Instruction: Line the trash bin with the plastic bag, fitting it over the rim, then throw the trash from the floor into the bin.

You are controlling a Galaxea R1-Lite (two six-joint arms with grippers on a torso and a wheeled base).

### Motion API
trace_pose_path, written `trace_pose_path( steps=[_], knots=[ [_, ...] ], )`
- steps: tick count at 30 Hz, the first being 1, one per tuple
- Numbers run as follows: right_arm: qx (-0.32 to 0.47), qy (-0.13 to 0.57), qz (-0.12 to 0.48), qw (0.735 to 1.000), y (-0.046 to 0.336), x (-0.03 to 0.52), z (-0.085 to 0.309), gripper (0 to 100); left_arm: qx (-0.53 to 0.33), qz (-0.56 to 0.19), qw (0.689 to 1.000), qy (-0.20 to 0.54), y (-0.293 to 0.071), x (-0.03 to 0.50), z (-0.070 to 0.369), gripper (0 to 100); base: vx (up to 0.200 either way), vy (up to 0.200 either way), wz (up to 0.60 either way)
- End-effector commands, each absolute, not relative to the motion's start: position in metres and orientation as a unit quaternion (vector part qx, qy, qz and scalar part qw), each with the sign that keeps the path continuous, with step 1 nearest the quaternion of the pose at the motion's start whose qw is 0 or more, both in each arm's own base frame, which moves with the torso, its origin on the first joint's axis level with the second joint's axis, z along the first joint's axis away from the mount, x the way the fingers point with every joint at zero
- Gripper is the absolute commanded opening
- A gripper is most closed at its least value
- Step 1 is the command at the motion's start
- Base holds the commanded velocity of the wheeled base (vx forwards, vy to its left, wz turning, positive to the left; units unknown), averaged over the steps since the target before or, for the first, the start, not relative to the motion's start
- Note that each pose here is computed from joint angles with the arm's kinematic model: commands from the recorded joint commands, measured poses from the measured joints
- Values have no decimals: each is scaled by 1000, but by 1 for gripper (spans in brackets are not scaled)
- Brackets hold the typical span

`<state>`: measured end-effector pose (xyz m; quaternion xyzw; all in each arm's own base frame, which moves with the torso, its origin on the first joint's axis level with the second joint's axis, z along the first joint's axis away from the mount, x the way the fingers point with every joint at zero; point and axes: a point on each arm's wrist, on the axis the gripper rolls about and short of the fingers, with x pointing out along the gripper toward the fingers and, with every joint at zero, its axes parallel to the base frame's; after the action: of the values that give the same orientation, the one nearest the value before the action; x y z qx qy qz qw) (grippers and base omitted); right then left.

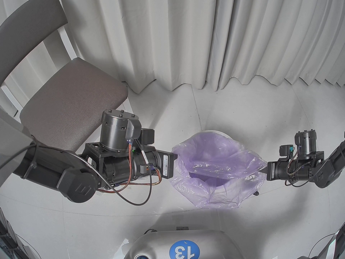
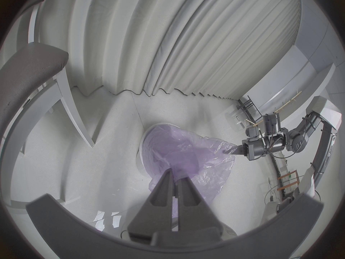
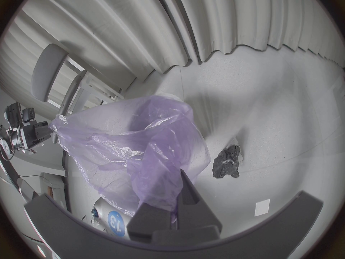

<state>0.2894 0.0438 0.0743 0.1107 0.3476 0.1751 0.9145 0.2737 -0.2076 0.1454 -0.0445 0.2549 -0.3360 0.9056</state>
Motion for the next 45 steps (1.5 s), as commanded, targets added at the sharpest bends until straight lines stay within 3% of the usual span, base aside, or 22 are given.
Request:
trace_pose_path(
  steps=[1, 9, 20, 36, 45],
  knots=[
    [119, 358, 173, 910, 39, 302, 48, 0, -47, -328, 908, 256, -215, 289, 130, 0, 0, 0, 0],
    [160, 312, 192, 917, 38, 326, 30, 0, -60, -318, 918, 230, -221, 319, 129, 0, 0, 0, 0],
    [172, 299, 185, 920, 38, 357, 5, 0, -67, -278, 933, 218, -220, 363, 123, 0, 0, 0, 0],
    [172, 293, 189, 921, 36, 320, 4, 0, -56, -304, 921, 236, -213, 323, 113, 0, 0, 0, 0],
    [181, 283, 172, 926, 24, 321, -3, 0, -38, -309, 919, 244, -233, 348, 83, 0, 0, 0, 0]
  ],
)
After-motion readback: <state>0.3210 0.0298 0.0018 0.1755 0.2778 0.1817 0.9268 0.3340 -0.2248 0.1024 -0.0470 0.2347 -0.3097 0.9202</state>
